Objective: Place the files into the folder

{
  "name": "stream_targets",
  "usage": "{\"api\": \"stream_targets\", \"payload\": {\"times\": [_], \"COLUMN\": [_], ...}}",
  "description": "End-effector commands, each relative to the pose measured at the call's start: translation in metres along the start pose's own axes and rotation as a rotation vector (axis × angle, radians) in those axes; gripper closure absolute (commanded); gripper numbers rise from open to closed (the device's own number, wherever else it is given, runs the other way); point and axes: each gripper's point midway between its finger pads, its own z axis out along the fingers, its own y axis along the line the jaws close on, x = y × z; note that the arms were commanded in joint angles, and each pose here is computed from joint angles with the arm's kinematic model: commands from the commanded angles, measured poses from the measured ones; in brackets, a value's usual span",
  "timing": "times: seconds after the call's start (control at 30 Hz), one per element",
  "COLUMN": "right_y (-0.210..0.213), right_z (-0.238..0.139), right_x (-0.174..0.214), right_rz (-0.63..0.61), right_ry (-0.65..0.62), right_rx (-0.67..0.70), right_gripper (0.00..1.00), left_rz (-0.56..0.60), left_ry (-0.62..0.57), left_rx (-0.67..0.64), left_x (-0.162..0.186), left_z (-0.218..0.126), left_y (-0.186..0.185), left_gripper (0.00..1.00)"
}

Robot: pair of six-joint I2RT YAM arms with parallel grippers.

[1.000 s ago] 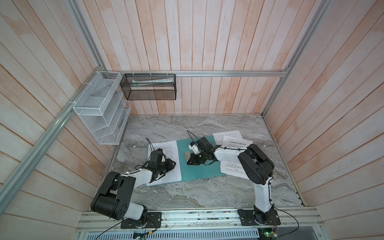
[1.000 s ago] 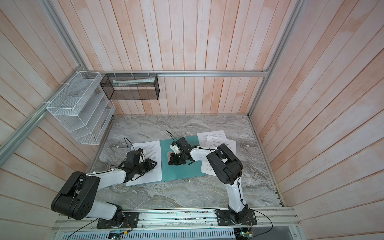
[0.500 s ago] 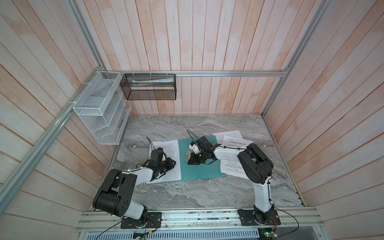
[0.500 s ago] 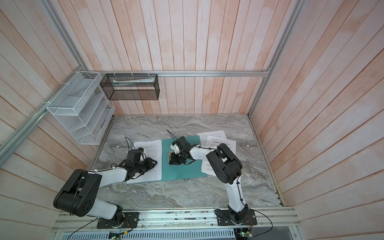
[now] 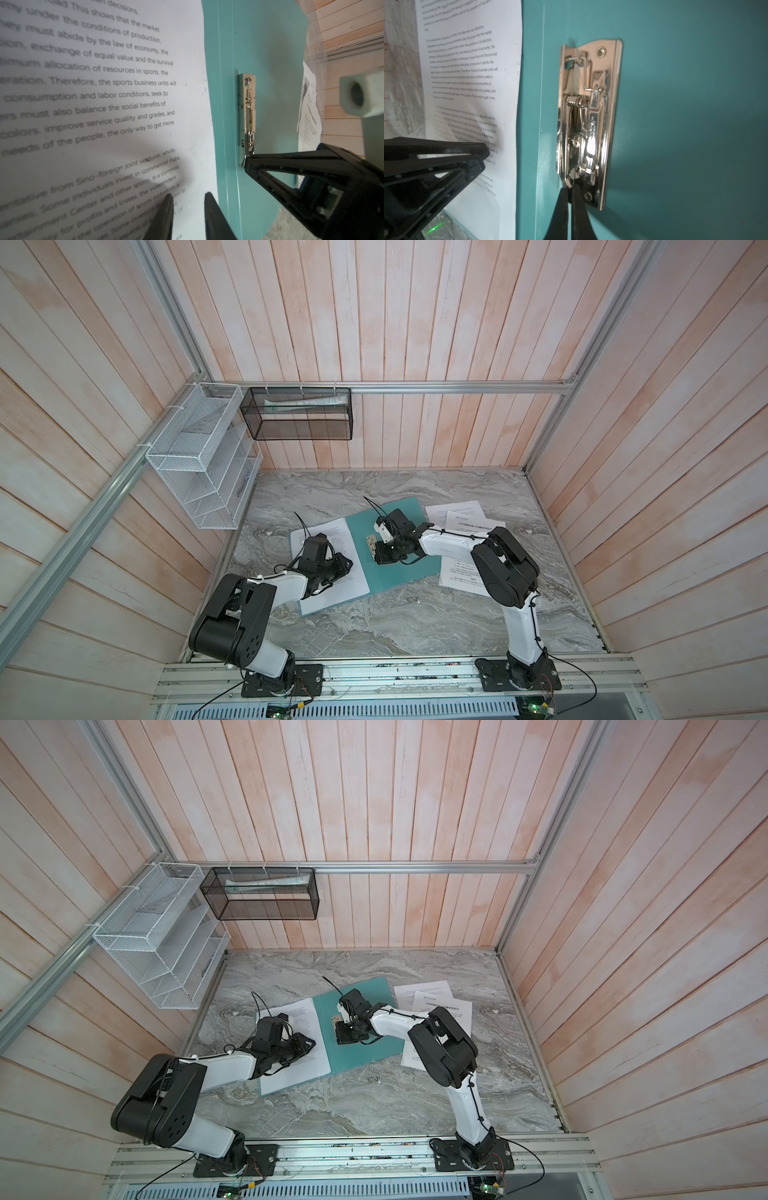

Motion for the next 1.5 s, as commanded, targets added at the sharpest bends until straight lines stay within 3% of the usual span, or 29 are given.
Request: {"api": "stream_targets", "payload": {"times": [0.0, 0.13, 0.27, 0.37, 0.57, 0.7, 0.83, 1.13, 1.47], "right_y": [-0.142, -0.142, -0.088, -0.056, -0.022, -0.012, -0.011, -0.004, -0.001], "right_z": [0.024, 0.024, 0.009, -0.012, -0.034, -0.049, -0.052, -0.031, -0.016], "right_x": [0.123, 0.121, 0.079, 0.047, 0.02, 0.009, 0.002, -0.004, -0.013], "right_rz": [0.023, 0.029, 0.146, 0.192, 0.222, 0.197, 0.165, 0.096, 0.081], "right_ry": [0.356, 0.357, 0.212, 0.131, 0.083, 0.039, 0.019, 0.057, 0.076], "right_rx": [0.52, 0.499, 0.162, -0.008, -0.183, -0.213, -0.204, -0.228, -0.24], "right_gripper": [1.0, 1.0, 1.0, 1.0, 1.0, 1.0, 0.83, 0.91, 0.91], "left_rz": [-0.102, -0.114, -0.118, -0.122, -0.116, -0.104, -0.102, -0.094, -0.092], "left_ry": [0.191, 0.192, 0.198, 0.201, 0.207, 0.211, 0.21, 0.206, 0.202], "left_rx": [-0.281, -0.29, -0.296, -0.3, -0.304, -0.301, -0.302, -0.295, -0.284], "left_x": [0.063, 0.063, 0.064, 0.065, 0.065, 0.064, 0.064, 0.063, 0.063], "left_z": [0.0, 0.001, 0.001, 0.002, 0.003, 0.003, 0.004, 0.003, 0.002], "left_y": [0.074, 0.076, 0.077, 0.078, 0.078, 0.077, 0.077, 0.076, 0.074], "left_gripper": [0.71, 0.71, 0.71, 0.71, 0.71, 0.71, 0.71, 0.71, 0.71]}}
